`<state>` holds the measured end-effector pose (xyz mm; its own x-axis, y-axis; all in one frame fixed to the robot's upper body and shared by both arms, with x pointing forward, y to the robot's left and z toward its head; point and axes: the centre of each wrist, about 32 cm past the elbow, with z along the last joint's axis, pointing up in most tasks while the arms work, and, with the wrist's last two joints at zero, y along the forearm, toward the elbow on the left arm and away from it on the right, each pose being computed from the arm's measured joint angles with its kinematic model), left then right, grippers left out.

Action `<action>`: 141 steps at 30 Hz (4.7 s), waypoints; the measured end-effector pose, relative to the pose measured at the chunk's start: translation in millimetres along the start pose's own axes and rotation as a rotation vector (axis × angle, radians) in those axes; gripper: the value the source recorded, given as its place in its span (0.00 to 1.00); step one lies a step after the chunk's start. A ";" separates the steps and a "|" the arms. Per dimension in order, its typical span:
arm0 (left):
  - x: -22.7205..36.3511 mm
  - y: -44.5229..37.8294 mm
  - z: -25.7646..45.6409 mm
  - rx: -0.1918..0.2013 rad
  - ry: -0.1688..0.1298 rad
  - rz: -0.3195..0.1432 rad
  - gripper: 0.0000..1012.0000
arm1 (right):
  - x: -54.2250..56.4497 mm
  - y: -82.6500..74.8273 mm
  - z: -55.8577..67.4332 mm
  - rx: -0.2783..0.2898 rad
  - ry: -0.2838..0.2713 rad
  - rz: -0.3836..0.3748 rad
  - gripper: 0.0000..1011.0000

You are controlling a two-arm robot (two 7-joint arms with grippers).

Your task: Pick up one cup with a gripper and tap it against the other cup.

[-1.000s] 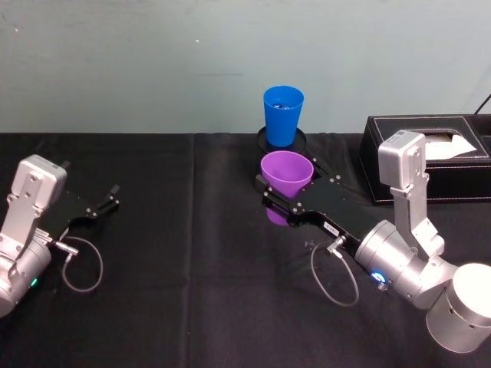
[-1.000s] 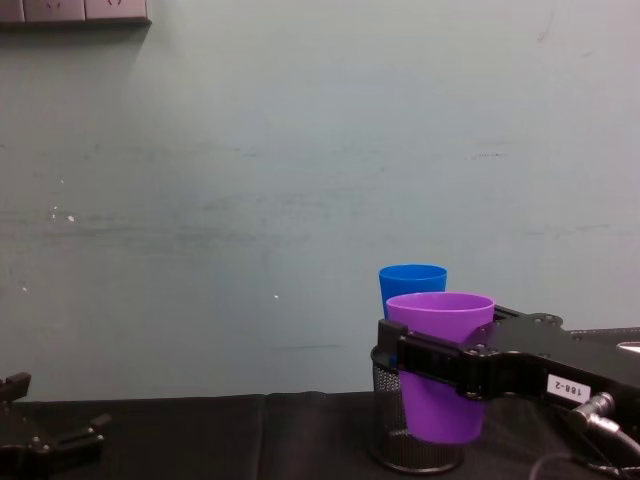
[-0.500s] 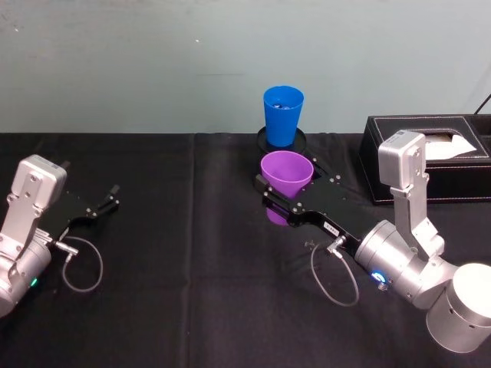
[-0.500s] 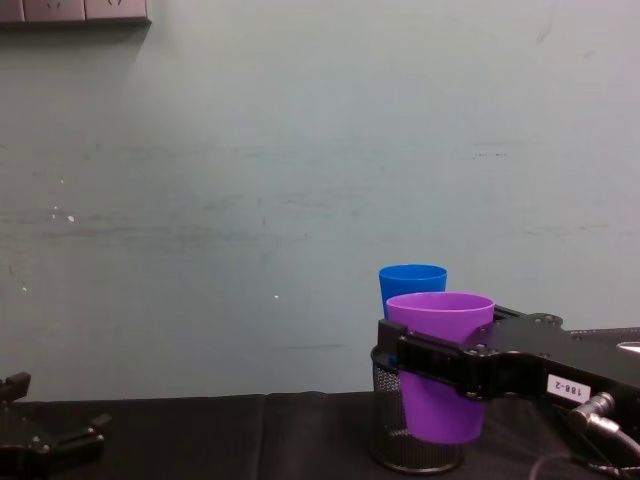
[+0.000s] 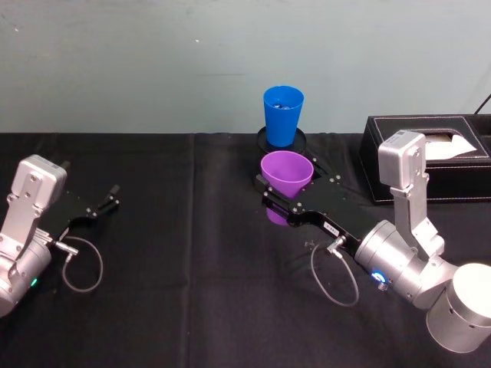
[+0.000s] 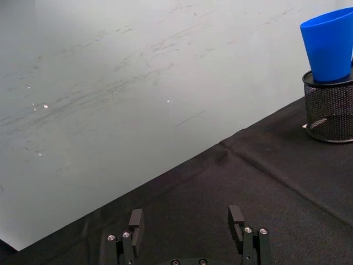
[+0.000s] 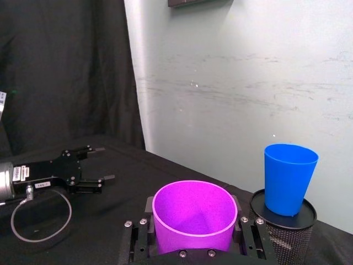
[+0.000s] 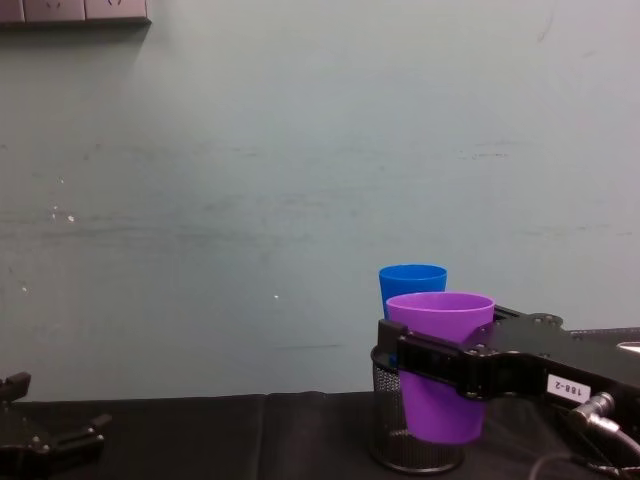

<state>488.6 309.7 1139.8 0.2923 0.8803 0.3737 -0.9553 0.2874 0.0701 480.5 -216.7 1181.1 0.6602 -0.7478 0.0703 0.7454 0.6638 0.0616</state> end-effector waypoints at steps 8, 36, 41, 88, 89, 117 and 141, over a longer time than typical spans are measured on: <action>0.0 0.0 0.0 0.000 0.000 0.000 0.99 | 0.0 0.0 0.0 0.000 0.000 0.000 0.74; 0.0 0.0 0.0 0.000 0.000 0.000 0.99 | 19.0 27.8 -15.6 -0.004 -0.003 -0.076 0.74; 0.0 0.0 0.0 0.000 0.000 0.000 0.99 | 24.9 41.0 -19.7 -0.018 0.004 -0.089 0.74; 0.0 0.0 0.0 0.000 0.000 0.000 0.99 | 52.7 94.4 -21.6 0.025 0.014 -0.175 0.74; 0.0 0.0 0.0 0.000 0.000 0.000 0.99 | 53.2 95.0 -21.4 0.025 0.014 -0.176 0.74; 0.0 0.0 0.0 0.000 0.000 0.000 0.99 | 56.6 100.0 -18.9 0.025 0.012 -0.187 0.74; 0.0 0.0 0.0 0.000 0.000 0.000 0.99 | 56.4 99.9 -18.9 0.026 0.012 -0.185 0.74</action>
<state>488.6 309.7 1139.8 0.2923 0.8803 0.3737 -0.9552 0.2873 0.0703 593.9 -192.8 1172.4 0.5131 -0.8573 0.0434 0.8518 0.5147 0.0978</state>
